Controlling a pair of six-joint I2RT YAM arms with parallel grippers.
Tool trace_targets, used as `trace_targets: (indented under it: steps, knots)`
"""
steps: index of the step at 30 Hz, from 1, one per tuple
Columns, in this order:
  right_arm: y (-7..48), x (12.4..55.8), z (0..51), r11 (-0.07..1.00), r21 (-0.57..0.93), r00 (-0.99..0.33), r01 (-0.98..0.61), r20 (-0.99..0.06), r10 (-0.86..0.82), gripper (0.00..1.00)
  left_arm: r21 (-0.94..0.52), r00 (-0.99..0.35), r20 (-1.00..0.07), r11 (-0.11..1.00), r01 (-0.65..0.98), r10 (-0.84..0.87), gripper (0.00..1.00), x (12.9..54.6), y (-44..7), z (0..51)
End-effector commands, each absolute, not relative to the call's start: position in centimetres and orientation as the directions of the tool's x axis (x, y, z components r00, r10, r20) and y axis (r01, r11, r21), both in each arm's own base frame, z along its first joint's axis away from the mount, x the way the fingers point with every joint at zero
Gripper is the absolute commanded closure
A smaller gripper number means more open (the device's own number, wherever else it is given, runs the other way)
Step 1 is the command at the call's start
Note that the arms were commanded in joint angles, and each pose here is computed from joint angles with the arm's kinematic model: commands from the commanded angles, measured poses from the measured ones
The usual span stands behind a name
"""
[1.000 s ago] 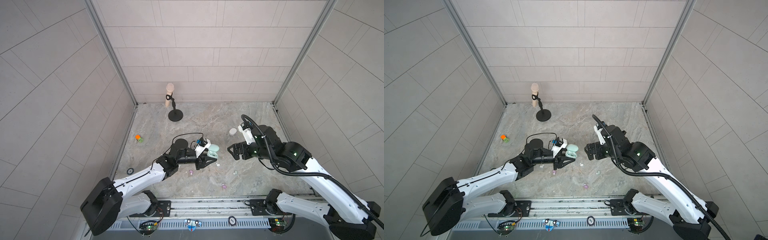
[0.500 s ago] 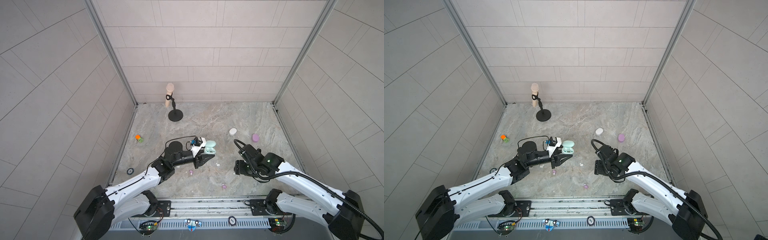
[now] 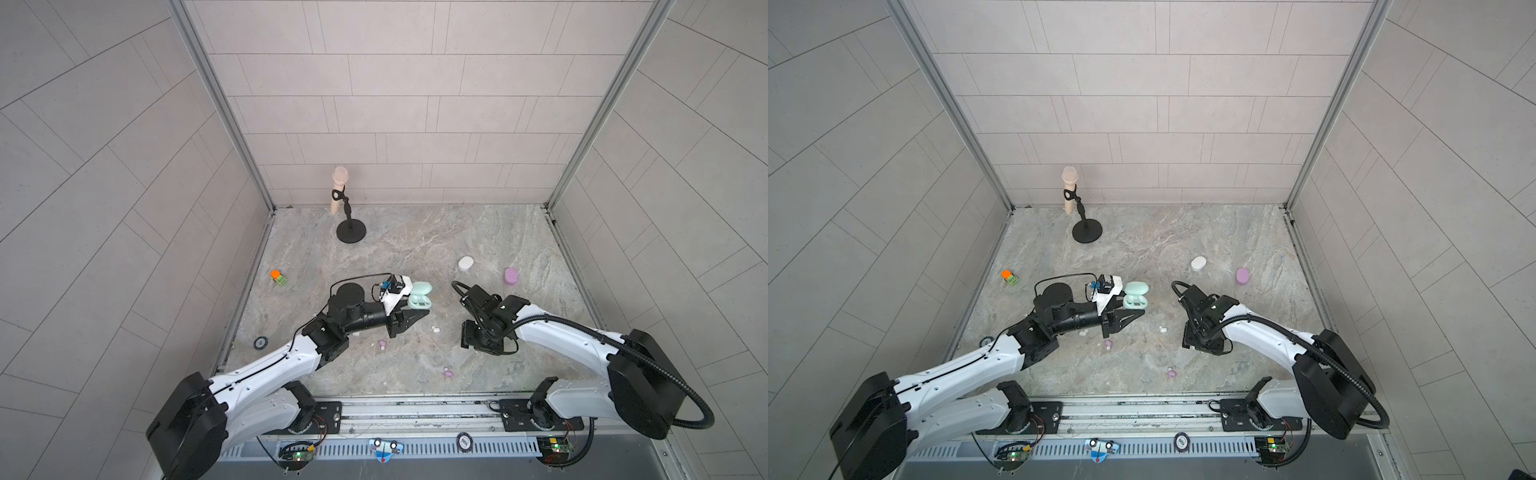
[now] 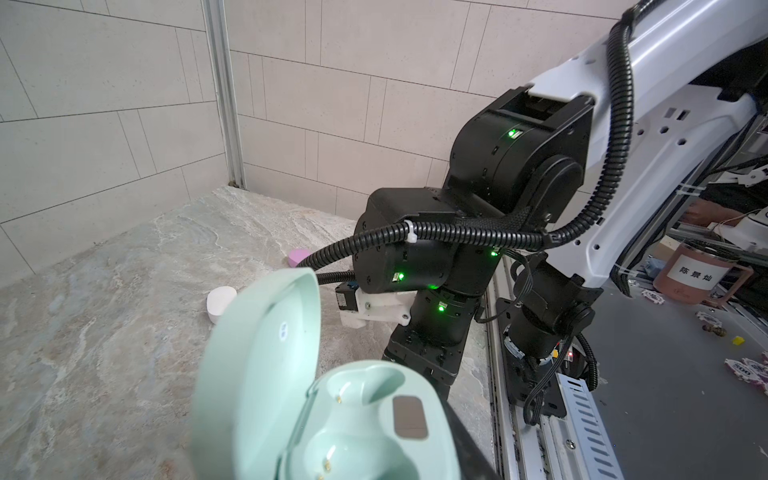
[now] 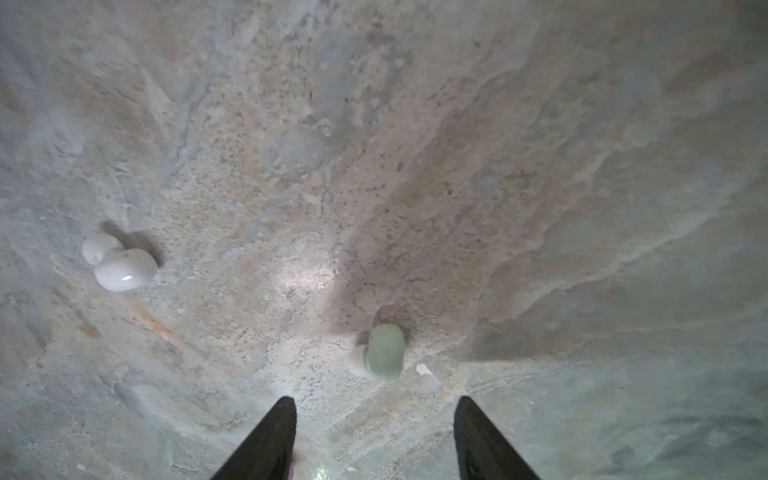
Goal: Insert the wireless bluetooth earbuds into the charging case
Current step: 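Hold the open case with the left gripper while the right gripper moves toward the earbuds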
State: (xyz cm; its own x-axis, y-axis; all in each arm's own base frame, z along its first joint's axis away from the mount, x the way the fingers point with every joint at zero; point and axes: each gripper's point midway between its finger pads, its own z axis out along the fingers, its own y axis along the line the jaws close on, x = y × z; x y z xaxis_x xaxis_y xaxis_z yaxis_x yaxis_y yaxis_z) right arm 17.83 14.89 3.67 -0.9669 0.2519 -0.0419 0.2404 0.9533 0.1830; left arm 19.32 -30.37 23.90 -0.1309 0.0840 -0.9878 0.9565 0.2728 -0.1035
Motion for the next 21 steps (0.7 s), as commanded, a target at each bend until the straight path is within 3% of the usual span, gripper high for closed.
trace_targets:
  steps: [1,21]
  knots:
    - [15.7,18.3,3.4,0.941,0.219,-0.962,0.257,-0.029,0.27,0.37,-0.074,-0.095,-0.993,0.265,0.961,0.065,1.0,19.1,-30.2,25.1]
    - [15.9,18.7,2.0,0.923,0.233,-0.948,0.307,-0.008,0.318,0.37,-0.077,-0.099,-0.993,0.269,0.96,0.067,1.0,19.2,-30.2,24.8]
